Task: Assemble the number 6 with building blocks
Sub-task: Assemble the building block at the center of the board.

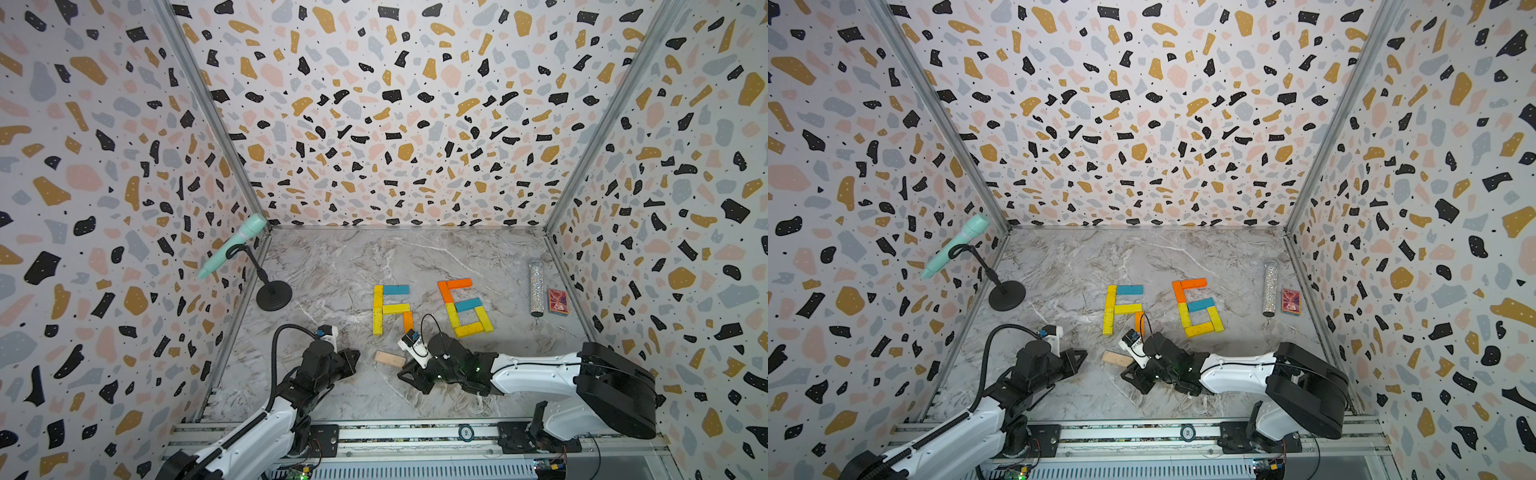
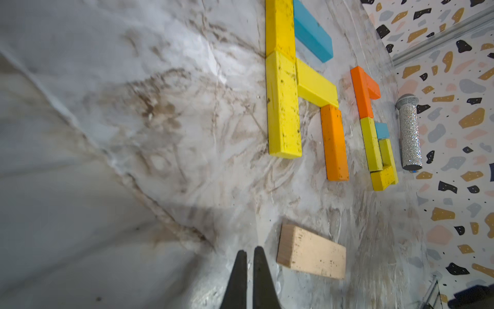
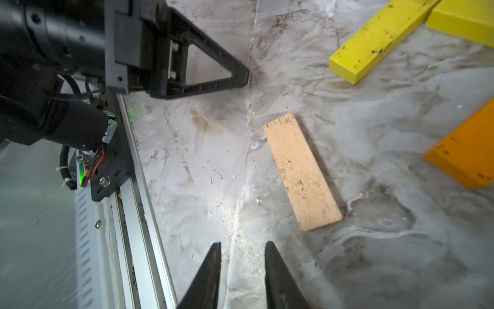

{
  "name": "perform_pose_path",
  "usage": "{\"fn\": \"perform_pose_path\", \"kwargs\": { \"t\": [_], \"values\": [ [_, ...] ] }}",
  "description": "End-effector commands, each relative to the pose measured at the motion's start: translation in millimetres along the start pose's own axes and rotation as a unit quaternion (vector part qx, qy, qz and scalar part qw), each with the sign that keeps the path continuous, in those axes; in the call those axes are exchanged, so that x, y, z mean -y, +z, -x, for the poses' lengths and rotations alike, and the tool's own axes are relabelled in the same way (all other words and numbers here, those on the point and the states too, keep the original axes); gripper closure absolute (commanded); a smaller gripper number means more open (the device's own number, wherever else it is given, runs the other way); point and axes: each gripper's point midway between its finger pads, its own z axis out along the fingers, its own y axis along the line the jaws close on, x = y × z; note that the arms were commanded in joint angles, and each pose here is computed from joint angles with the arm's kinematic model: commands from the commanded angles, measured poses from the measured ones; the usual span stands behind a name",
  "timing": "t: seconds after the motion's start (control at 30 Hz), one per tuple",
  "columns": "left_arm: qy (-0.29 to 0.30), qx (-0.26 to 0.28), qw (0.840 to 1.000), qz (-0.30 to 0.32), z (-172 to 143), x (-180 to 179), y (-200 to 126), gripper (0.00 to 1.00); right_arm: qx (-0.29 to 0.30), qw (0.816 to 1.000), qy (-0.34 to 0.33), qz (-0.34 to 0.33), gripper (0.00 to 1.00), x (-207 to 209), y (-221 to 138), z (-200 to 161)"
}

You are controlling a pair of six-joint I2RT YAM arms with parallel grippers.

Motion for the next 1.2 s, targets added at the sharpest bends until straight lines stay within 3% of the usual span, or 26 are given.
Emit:
{"fn": "perform_pose_path", "kwargs": {
  "t": [0.0, 0.37, 0.63, 0.97, 1.17],
  "values": [
    [0.006, 0.024, 0.998, -0.057, 6, 26, 1, 1.00, 0.024, 0.999, 0.027, 0.022, 0.73, -9, 2, 12],
    [-0.004, -0.008, 0.998, -0.062, -16, 23, 6, 1.00, -0.032, 0.998, 0.061, 0.008, 0.83, 11, 20, -18],
    [0.008, -0.041, 0.997, -0.059, -29, 21, 10, 1.00, -0.044, 0.994, 0.101, -0.022, 0.94, 36, 24, -19],
    [0.011, -0.087, 0.995, -0.052, -46, 19, 20, 1.00, -0.056, 0.993, 0.098, -0.024, 0.94, 38, 30, -18],
    [0.026, -0.087, 0.995, -0.038, -46, 15, 25, 1.00, -0.063, 0.991, 0.103, -0.051, 0.93, 51, 32, -17]
  ]
}}
